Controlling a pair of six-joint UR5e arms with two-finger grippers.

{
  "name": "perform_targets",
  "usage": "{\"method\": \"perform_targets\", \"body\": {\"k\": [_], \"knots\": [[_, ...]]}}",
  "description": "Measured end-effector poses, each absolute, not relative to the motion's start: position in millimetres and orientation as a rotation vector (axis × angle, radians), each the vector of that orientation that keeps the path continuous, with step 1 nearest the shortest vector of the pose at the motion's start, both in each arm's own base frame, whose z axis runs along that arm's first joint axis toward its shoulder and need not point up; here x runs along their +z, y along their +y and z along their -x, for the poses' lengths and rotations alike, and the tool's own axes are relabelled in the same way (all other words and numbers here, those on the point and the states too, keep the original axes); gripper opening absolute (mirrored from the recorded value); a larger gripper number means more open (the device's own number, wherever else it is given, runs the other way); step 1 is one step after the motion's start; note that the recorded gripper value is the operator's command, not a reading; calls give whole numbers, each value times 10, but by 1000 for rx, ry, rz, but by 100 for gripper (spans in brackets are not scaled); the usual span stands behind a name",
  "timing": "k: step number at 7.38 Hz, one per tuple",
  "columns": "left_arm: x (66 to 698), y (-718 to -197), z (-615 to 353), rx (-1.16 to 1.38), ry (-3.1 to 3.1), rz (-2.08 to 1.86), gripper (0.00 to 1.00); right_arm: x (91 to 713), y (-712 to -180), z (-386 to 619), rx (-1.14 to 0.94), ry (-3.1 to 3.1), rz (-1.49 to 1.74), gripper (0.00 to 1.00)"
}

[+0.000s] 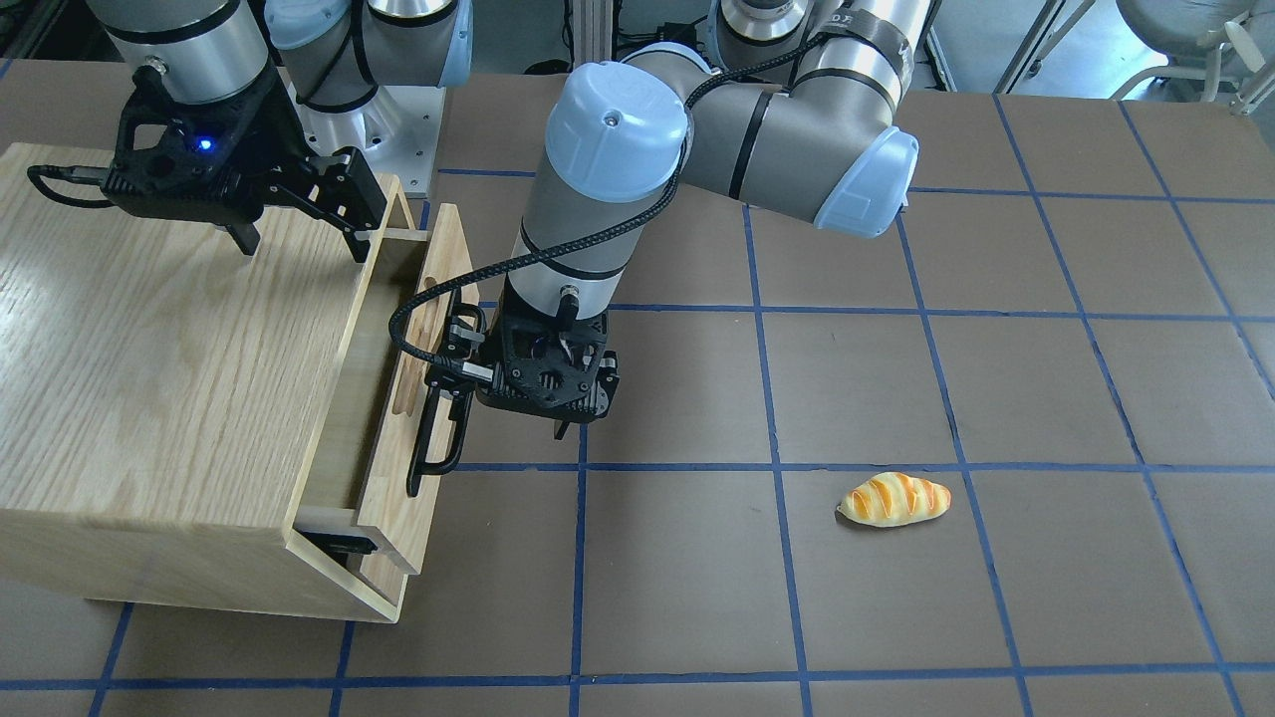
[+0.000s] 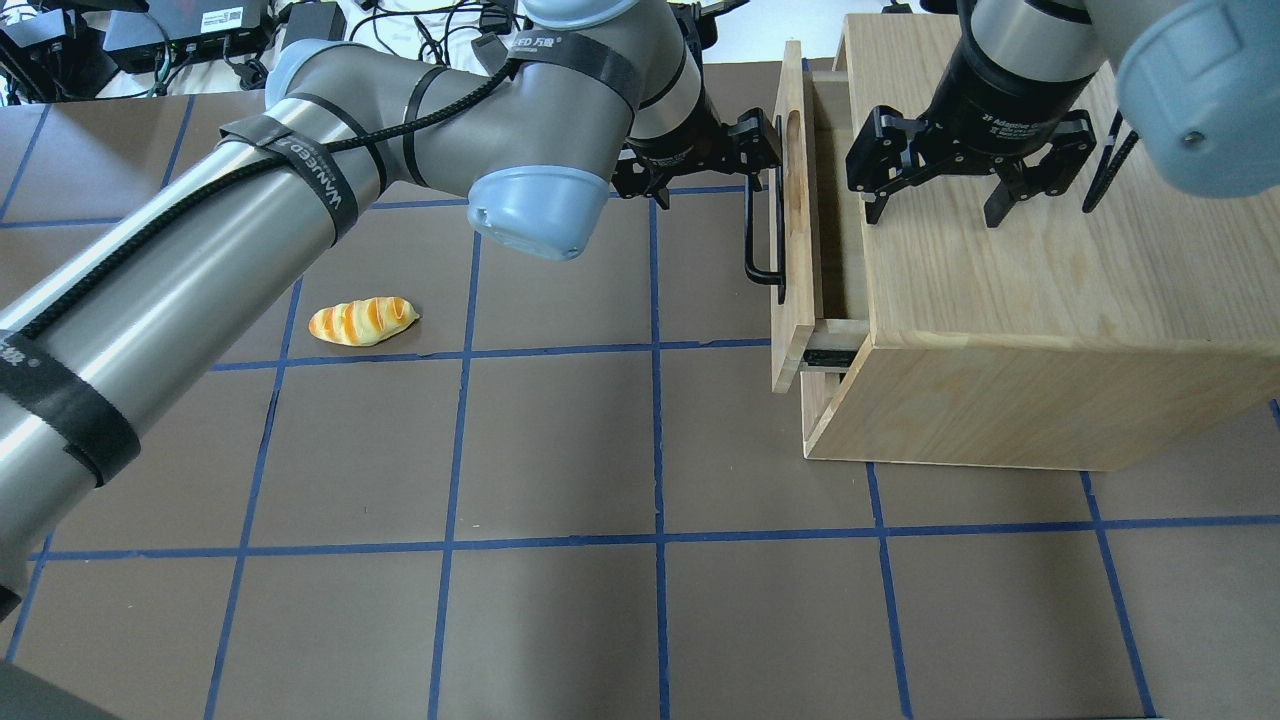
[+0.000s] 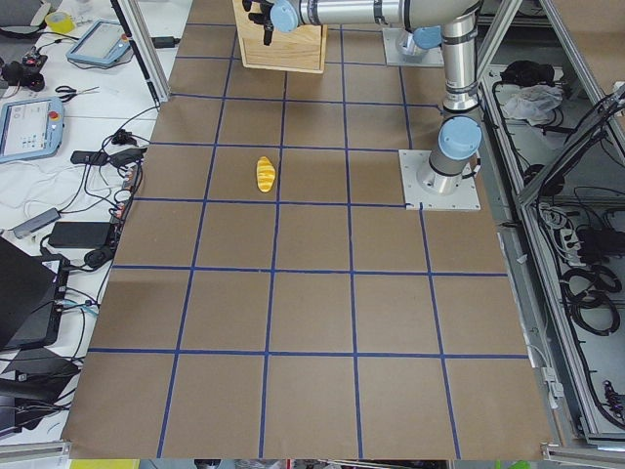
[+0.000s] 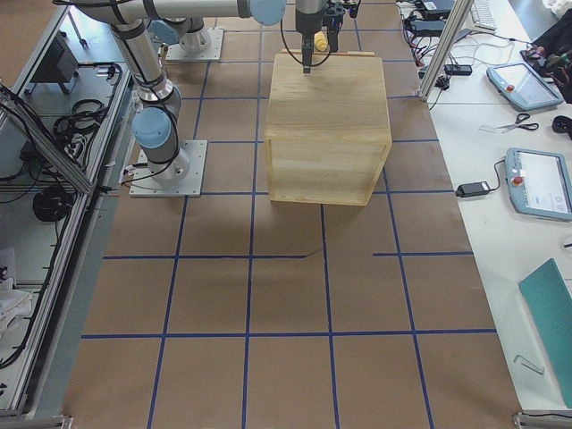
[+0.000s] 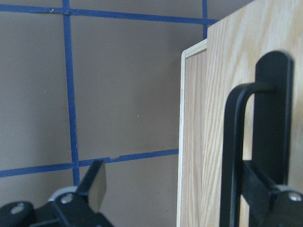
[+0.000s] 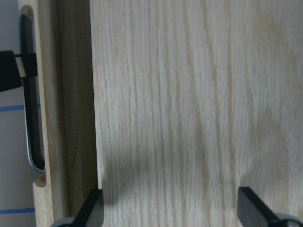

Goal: Open upper drawer
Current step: 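Pull the drawer handle with the left gripper away from the cabinet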

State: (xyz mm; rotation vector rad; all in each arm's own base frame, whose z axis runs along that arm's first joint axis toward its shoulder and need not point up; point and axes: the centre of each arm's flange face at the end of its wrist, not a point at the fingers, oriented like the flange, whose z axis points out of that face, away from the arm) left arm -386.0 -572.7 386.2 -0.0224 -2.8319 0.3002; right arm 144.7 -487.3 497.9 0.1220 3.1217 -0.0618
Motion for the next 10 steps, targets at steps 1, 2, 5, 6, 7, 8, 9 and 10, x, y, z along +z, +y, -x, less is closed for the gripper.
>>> {"method": "perform_targets", "body": {"k": [1, 2, 5, 6, 7, 8, 9, 10], "knots": [[3860, -5773, 3785, 307, -2841, 20, 100, 4979, -4873, -1447, -62, 3121, -122, 100], [3860, -5806, 3729, 312, -2846, 22, 100, 4979, -4873, -1448, -62, 3121, -122, 100], [3885, -5911, 3534, 318, -2854, 1, 100, 4979, -4873, -1447, -62, 3121, -122, 100], [3902, -5964, 3438, 326, -2856, -3, 100, 4979, -4873, -1448, -62, 3121, -122, 100], [3917, -6001, 3366, 331, -2858, -9, 100, 4979, -4873, -1448, -62, 3121, -122, 100], [3926, -6021, 3321, 331, -2861, -11, 100, 4978, -4873, -1448, -62, 3121, -122, 100], [3932, -6031, 3295, 333, -2868, -9, 100, 4979, -4873, -1448, -62, 3121, -122, 100], [3936, -6038, 3277, 340, -2881, -10, 100, 4979, -4873, -1447, -62, 3122, -122, 100]]}}
